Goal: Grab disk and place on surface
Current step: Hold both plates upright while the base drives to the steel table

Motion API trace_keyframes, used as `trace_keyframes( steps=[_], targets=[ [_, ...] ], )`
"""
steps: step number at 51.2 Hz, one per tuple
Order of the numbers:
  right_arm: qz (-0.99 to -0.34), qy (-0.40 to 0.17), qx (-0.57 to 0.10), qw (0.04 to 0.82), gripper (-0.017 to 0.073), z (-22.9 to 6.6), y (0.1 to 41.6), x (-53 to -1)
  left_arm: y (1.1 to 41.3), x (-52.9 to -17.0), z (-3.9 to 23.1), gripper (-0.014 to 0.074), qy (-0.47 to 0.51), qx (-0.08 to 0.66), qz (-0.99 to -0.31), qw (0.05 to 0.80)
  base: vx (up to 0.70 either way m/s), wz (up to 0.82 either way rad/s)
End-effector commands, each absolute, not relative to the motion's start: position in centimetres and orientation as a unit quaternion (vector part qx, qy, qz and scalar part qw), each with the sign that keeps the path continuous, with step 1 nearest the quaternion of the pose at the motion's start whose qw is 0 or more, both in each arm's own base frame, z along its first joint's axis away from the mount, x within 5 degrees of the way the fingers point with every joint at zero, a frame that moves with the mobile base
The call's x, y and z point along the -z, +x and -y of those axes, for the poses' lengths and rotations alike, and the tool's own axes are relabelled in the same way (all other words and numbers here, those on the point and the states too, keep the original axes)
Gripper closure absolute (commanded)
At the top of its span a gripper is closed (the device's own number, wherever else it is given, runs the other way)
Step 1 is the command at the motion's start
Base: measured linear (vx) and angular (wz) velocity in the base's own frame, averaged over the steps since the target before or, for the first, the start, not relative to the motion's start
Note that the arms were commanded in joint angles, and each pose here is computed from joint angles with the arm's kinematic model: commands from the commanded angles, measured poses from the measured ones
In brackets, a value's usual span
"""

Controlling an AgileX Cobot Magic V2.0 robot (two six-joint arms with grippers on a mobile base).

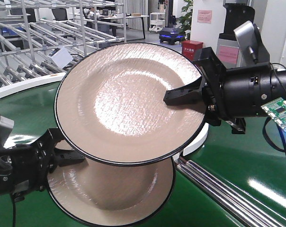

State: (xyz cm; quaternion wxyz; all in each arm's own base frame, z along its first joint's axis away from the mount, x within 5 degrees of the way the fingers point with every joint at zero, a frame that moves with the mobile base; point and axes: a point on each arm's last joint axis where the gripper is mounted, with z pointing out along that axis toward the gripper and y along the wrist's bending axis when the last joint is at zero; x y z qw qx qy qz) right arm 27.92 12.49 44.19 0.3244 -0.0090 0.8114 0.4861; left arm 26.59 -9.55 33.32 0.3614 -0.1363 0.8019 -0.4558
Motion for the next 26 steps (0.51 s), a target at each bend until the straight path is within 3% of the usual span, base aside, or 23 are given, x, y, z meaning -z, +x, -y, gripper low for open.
trace_keyframes(
  steps=[1,26],
  targets=[
    [-0.759,0.012,-0.533,0.373,0.0567,-12.08,26.81,-47.65,26.09,-35.85,9.61,0.0592,-0.157,0.497,-0.766,0.377,0.0,0.0],
    [-0.759,0.012,-0.533,0.373,0.0567,-12.08,26.81,-47.65,26.09,-35.85,9.61,0.0592,-0.157,0.497,-0.766,0.377,0.0,0.01]
  ],
)
